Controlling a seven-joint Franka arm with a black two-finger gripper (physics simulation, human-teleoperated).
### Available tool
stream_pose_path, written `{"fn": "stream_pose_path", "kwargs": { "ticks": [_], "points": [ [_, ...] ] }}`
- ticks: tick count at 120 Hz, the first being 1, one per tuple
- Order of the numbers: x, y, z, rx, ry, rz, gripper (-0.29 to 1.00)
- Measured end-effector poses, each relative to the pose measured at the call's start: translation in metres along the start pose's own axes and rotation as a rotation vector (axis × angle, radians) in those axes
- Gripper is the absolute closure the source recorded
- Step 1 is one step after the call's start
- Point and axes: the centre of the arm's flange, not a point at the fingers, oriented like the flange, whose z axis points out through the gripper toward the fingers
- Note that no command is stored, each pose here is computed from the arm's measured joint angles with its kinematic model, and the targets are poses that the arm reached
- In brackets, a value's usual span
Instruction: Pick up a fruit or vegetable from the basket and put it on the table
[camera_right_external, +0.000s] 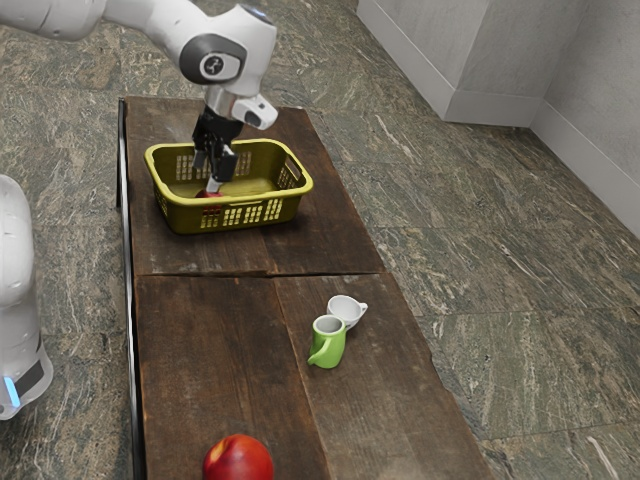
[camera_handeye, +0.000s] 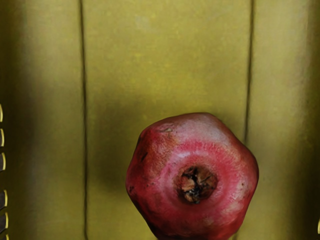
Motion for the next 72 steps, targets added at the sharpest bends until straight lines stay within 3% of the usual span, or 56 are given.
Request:
{"fn": "stream_pose_path", "kwargs": {
  "ticks": [72],
  "points": [
    [0.012, 0.002, 0.028, 0.003, -0.043, 0.002, 0.08]
  ]
}}
